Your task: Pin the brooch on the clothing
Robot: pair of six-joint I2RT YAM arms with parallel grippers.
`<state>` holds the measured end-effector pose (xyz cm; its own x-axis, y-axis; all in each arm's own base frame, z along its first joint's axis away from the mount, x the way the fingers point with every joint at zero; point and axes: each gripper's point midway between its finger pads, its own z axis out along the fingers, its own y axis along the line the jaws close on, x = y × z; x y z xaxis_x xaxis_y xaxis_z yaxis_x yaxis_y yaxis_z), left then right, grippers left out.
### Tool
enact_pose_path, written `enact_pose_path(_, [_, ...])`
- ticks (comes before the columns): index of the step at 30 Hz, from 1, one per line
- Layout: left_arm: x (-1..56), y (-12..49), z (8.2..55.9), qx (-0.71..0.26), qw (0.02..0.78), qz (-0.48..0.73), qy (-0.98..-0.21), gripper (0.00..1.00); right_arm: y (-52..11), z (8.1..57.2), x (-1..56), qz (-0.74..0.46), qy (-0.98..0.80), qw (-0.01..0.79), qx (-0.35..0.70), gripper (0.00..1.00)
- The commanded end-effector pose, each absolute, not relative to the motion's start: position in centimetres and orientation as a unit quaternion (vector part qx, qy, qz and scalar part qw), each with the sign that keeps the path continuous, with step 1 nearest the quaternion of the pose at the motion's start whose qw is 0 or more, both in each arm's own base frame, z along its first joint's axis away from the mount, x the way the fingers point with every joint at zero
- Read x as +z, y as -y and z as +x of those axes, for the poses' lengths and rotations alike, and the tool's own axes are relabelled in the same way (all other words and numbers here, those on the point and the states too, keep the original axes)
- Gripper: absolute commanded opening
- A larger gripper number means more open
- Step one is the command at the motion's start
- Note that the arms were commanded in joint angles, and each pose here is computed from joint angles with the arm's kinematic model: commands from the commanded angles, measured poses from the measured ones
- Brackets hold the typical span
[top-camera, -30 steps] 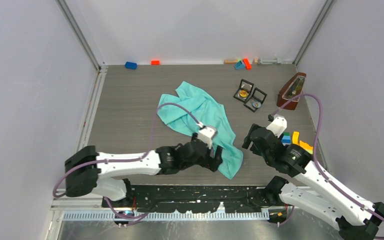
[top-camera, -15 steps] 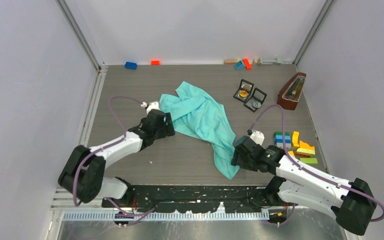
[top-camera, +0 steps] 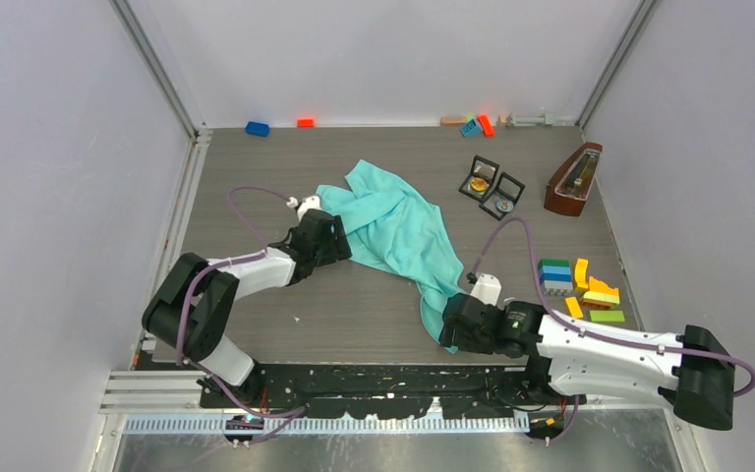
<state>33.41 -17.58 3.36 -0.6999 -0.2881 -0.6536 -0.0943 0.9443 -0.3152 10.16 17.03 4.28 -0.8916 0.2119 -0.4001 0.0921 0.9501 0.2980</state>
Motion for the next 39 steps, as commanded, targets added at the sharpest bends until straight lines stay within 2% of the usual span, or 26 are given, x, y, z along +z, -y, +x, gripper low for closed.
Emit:
enact_pose_path(1, [3.2, 17.3, 34.7, -0.118, 0.387, -0.126, -0.906, 0.69, -18.1, 11.3, 4.9, 0.095, -0.954, 0.252, 0.132, 0.64])
enact_pose_path(9, [2.6, 17.2, 35.7, -0.104, 0.394, -0.133, -0.903, 0.53, -19.1, 11.4, 4.4, 0.064, -0.957, 0.272, 0.075, 0.67])
enact_pose_path(11, [2.5, 17.1, 36.1, -0.099, 0.398, -0.133, -0.902, 0.46, -19.2, 11.4, 4.2, 0.054, -0.958, 0.276, 0.055, 0.68])
enact_pose_path(13, [2.6, 17.1, 36.5, -0.095, 0.402, -0.133, -0.901, 0.34, -19.0, 11.5, 3.8, 0.051, -0.957, 0.283, 0.028, 0.67])
enact_pose_path(15, [3.1, 17.1, 36.9, -0.094, 0.41, -0.134, -0.897, 0.2, -18.5, 11.7, 3.2, 0.049, -0.956, 0.29, -0.003, 0.64])
enact_pose_path(17, [4.1, 17.1, 37.1, -0.099, 0.421, -0.135, -0.892, 0.1, -18.1, 12.0, 2.6, 0.049, -0.953, 0.299, -0.027, 0.57])
enact_pose_path(19, [5.4, 17.0, 37.1, -0.104, 0.43, -0.133, -0.887, 0.02, -18.0, 12.2, 2.0, 0.046, -0.951, 0.303, -0.04, 0.49])
enact_pose_path(20, [6.2, 16.8, 36.9, -0.104, 0.435, -0.131, -0.885, 0.0, -18.2, 12.4, 1.9, 0.045, -0.95, 0.304, -0.045, 0.41])
enact_pose_path(23, [9.0, 16.1, 36.3, -0.107, 0.456, -0.13, -0.874, 0.0, -18.2, 13.2, 1.8, 0.037, -0.945, 0.318, -0.062, 0.26])
enact_pose_path(26, [10.9, 15.3, 35.1, -0.108, 0.468, -0.124, -0.868, 0.0, -18.3, 14.1, 2.1, 0.031, -0.943, 0.322, -0.071, 0.04])
enact_pose_path(28, [12.0, 14.6, 34.1, -0.103, 0.468, -0.117, -0.87, 0.0, -18.5, 14.9, 2.8, 0.026, -0.943, 0.325, -0.073, 0.01])
enact_pose_path(32, [16.1, 13.8, 33.1, -0.11, 0.476, -0.1, -0.867, 0.0, -18.0, 18.3, 6.9, 0.026, -0.929, 0.361, -0.076, 0.0])
enact_pose_path(39, [26.9, 12.6, 32.4, -0.131, 0.51, -0.074, -0.847, 0.0, -12.8, 26.3, 19.1, 0.055, -0.88, 0.454, -0.13, 0.0])
